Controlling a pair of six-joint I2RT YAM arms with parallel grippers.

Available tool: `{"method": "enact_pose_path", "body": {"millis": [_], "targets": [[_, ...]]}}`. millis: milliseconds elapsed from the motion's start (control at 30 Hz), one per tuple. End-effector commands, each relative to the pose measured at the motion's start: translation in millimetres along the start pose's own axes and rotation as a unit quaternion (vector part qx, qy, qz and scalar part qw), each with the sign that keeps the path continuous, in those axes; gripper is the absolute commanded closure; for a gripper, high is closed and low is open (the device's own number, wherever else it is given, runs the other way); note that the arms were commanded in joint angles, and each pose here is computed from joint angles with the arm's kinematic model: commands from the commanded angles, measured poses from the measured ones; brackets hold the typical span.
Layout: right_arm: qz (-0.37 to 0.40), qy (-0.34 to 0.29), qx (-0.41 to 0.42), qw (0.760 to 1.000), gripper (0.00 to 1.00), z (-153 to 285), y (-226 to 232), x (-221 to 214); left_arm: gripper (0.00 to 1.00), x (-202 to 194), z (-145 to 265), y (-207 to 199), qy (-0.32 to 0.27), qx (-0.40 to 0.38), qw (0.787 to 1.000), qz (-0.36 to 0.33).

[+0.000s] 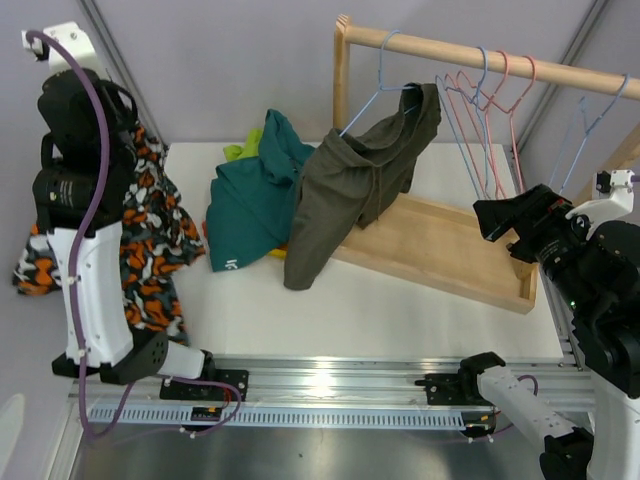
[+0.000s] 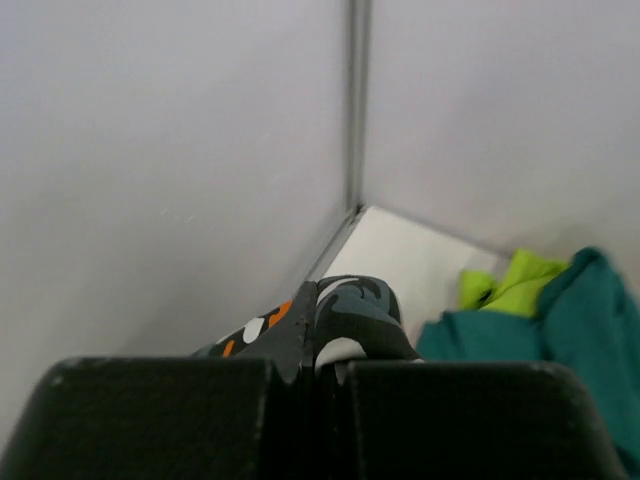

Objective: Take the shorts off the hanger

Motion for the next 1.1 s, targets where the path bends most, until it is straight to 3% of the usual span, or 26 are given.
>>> {"method": "enact_pose_path", "body": {"millis": [0,167,433,567,600,667,733,800,833,867,900,933,967,1000,1067], "targets": [[0.01,0.001,0.024,1.0,0.01,0,2,-2,1.0,41,-7,-8,-0.082,-0.045,0.993,0.07],[0.007,0.017,0.02,1.0,0.01,-11,-7,-14,1.0,81,-18,-43,-0.176,-0.162,0.962,0.133],[-0.01,0.029,0.014,0.999,0.01,-20,-22,-31,1.0,125,-30,-93,-0.273,-0.305,0.887,0.215],[-0.013,0.033,0.013,0.999,0.0,-20,-26,-35,1.0,122,-33,-119,-0.272,-0.285,0.898,0.196],[-0.014,0.031,0.016,0.999,0.0,-20,-25,-35,1.0,95,-54,-146,-0.229,-0.296,0.911,0.176],[-0.014,0.035,0.027,0.999,0.01,-19,-22,-35,1.0,67,-70,-168,-0.199,-0.299,0.917,0.173],[-0.014,0.044,0.061,0.997,0.0,-17,-13,-34,1.0,9,-91,-207,-0.125,-0.322,0.926,0.154],[-0.012,0.041,0.107,0.993,0.0,-15,0,-29,1.0,-11,-95,-223,-0.11,-0.342,0.919,0.163],[-0.012,0.054,0.141,0.988,0.0,-10,9,-29,1.0,-52,-102,-243,-0.062,-0.354,0.922,0.145],[-0.01,0.062,0.165,0.984,0.01,-11,16,-28,0.97,-62,-103,-250,-0.05,-0.367,0.917,0.146],[-0.011,0.064,0.187,0.98,0.01,-9,23,-25,0.87,-77,-105,-262,-0.031,-0.385,0.911,0.142],[-0.013,0.067,0.231,0.97,0.0,-4,38,-20,0.57,-93,-108,-271,-0.007,-0.393,0.91,0.134],[-0.011,0.075,0.247,0.966,0.01,-10,46,-18,0.44,-101,-107,-277,0.006,-0.406,0.905,0.127],[-0.011,0.072,0.27,0.96,0.0,-11,55,-13,0.23,-109,-107,-280,0.02,-0.409,0.905,0.119],[-0.012,0.086,0.295,0.952,0.01,-20,72,-6,0.08,-108,-100,-279,0.018,-0.412,0.905,0.109]]}}
Point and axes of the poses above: each gripper's point midway between its finger pads, its own z axis back along the fingers, its own y axis along the line the jaws close on, x = y × z, the point moved 8 cm from there along z, back along the fingers, and after that the axes turned 15 degrees about -z, right-handed, at the moved point
